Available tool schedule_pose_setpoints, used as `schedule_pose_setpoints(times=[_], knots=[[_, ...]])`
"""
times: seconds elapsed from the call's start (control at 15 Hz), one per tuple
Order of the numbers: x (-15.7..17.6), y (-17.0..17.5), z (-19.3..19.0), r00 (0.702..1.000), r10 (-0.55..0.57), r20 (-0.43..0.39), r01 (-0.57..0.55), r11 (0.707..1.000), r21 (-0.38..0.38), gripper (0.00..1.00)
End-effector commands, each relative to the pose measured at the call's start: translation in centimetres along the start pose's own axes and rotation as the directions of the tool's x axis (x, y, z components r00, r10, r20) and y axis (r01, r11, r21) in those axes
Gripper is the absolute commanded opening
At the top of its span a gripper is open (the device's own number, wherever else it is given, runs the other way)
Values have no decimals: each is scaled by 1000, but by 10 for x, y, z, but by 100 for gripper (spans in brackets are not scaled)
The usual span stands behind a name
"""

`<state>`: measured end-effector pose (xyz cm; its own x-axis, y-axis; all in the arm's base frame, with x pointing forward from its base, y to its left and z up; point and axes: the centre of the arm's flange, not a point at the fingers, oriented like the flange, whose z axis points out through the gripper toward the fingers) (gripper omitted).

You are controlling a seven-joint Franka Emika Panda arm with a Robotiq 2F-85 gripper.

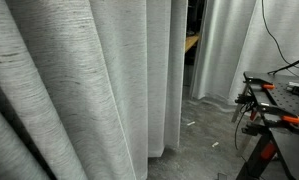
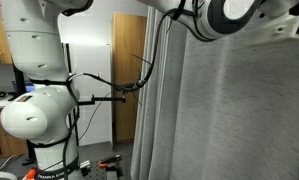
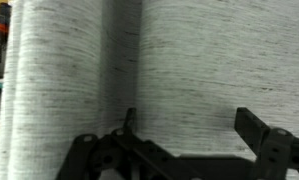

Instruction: Slide the curtain to the left

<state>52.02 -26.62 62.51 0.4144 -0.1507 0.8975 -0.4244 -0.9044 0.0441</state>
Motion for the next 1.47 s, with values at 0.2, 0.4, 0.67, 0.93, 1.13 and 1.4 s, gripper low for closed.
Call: schedule_pose_setpoints(times=[0.2, 0.4, 0.67, 0.93, 1.13, 1.4], knots=[[2, 56, -18, 998, 32, -45, -37, 992, -119, 100], [-1, 49, -15, 1000, 5, -24, -8, 994, -111, 100], [-9, 7, -7, 998, -62, 0, 62, 996, -56, 100], [-14, -32, -1, 995, -101, 18, 101, 995, 3, 58], [-17, -44, 1, 993, -118, 19, 118, 993, 16, 35], [-19, -47, 0, 993, -116, 21, 116, 993, 25, 5]])
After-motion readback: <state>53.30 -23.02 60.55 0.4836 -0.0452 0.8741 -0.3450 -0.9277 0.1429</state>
